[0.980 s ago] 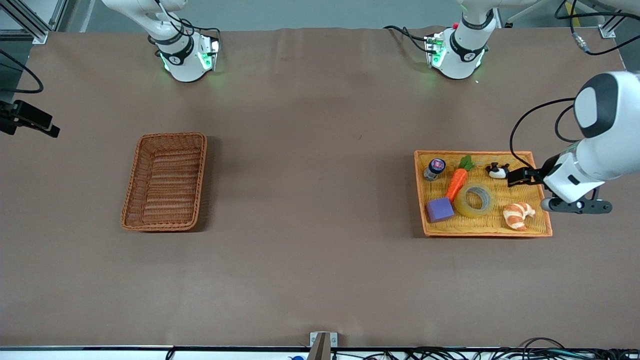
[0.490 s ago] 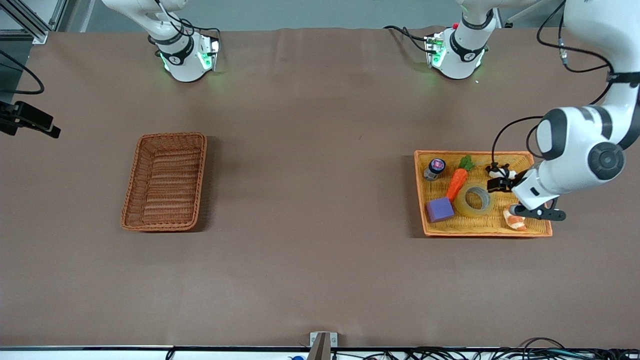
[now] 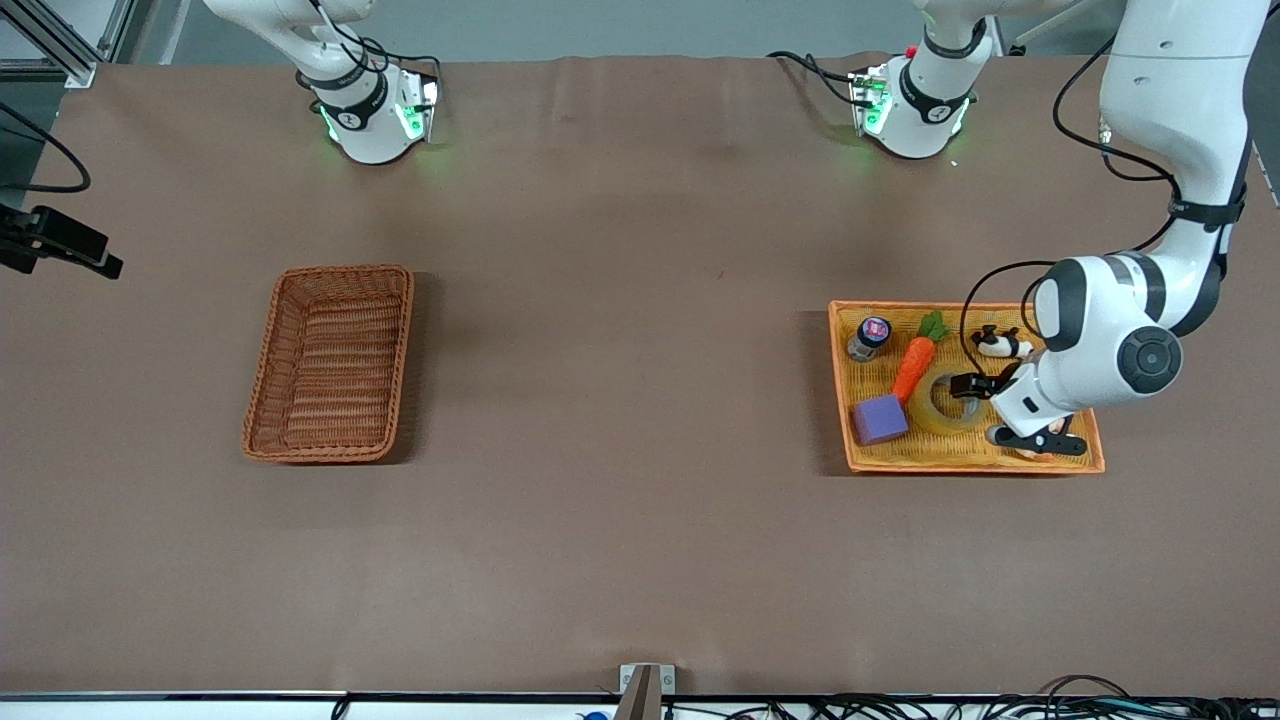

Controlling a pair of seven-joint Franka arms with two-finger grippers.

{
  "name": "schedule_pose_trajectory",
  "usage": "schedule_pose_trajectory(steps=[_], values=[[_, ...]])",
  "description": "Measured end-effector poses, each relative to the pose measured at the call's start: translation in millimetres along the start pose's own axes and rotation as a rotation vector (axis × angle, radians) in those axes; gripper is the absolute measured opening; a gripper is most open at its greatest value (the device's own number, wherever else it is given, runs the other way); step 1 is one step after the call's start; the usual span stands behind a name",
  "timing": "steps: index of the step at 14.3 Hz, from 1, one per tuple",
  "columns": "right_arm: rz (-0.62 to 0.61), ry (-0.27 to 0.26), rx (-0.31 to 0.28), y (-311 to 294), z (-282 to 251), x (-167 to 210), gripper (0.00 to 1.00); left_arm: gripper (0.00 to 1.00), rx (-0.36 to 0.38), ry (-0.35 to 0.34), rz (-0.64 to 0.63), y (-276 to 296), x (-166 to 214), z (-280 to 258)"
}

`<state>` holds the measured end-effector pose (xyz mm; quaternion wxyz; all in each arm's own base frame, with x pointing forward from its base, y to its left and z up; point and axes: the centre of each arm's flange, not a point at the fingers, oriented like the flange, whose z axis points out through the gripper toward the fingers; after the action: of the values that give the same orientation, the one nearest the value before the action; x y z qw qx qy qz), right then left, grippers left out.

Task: Move tape to another basket
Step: 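Lower the left gripper onto the tape roll and close on its rim, then lift the tape roll with the left gripper toward the table middle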

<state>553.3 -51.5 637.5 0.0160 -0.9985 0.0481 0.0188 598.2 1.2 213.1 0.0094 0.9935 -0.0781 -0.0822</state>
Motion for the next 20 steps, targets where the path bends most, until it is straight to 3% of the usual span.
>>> schedule_pose_trajectory(steps=[2,9,16,20], values=[[0.0,0.0,0.0,0,0,0,1.0,0.9,-0.001,-0.003,0.0,0,1,11],[0.006,0.004,-0.001,3,4,4,1.0,0.21,0.006,0.007,0.033,-7,1,6],[0.004,0.003,0.0,2,4,4,1.0,0.21,0.027,0.119,0.061,0,-12,-127],[0.003,0.003,0.0,2,4,4,1.0,0.21,0.011,0.161,0.14,84,-13,-162]])
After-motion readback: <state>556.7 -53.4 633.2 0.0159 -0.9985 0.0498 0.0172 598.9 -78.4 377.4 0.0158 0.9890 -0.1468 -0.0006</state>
